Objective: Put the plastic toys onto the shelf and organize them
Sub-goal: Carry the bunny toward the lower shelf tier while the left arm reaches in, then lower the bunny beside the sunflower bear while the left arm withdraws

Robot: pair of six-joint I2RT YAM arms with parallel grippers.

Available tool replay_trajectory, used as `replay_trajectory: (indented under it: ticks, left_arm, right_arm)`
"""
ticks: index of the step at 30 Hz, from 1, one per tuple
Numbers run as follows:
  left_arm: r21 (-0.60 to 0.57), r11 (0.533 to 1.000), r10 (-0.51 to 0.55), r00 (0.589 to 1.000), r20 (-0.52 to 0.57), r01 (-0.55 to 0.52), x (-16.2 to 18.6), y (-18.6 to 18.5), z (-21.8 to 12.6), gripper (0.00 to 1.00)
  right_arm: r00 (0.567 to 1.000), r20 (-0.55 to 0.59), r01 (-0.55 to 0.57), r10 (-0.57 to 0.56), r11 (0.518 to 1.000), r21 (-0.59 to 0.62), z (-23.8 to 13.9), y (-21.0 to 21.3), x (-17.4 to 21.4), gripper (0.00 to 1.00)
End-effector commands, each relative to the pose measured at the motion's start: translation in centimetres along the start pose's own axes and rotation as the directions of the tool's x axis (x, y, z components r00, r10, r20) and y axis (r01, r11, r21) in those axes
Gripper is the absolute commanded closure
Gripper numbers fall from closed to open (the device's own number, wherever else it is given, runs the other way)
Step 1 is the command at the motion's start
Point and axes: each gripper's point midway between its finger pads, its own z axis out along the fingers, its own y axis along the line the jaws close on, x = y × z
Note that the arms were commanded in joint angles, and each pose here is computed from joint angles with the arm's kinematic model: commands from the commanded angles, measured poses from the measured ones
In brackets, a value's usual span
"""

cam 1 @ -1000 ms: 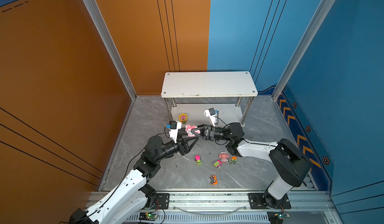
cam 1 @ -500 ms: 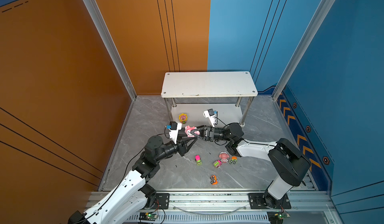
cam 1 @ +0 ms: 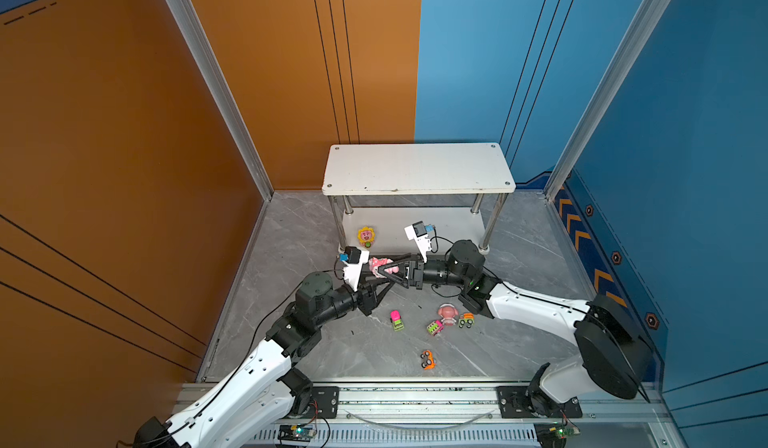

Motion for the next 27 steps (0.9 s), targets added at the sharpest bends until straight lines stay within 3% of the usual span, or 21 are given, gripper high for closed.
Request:
replay_trajectory:
  ticks: [1, 6, 11, 27]
  left_arm:
    - [-0.118, 0.989, 0.091, 0.995, 0.026, -0.088, -1.2, 1.4, 0.1, 1.00]
    - [-0.174, 0.968, 0.182, 0.983, 0.008, -0.178, -1.0, 1.1, 0.3, 1.00]
    - [-0.196, 0.948, 0.247, 0.968, -0.034, -0.249, -0.3, 0.6, 0.8, 1.00]
    - [-0.165, 0.954, 0.248, 0.968, -0.034, -0.250, 0.0, -0.2, 0.9, 0.98]
  right_arm:
    - [0.978, -0.157, 0.158, -0.140, 0.981, 0.112, -0.2, 0.5, 3.1, 0.42]
    - [0.965, -0.190, 0.223, -0.180, 0.945, 0.238, -1.2, -0.6, 3.2, 0.32]
    - [0.957, -0.201, 0.259, -0.210, 0.930, 0.262, -1.5, -0.6, 3.0, 0.35]
    - [0.921, -0.287, 0.326, -0.263, 0.925, 0.197, -1.4, -0.5, 3.7, 0.96]
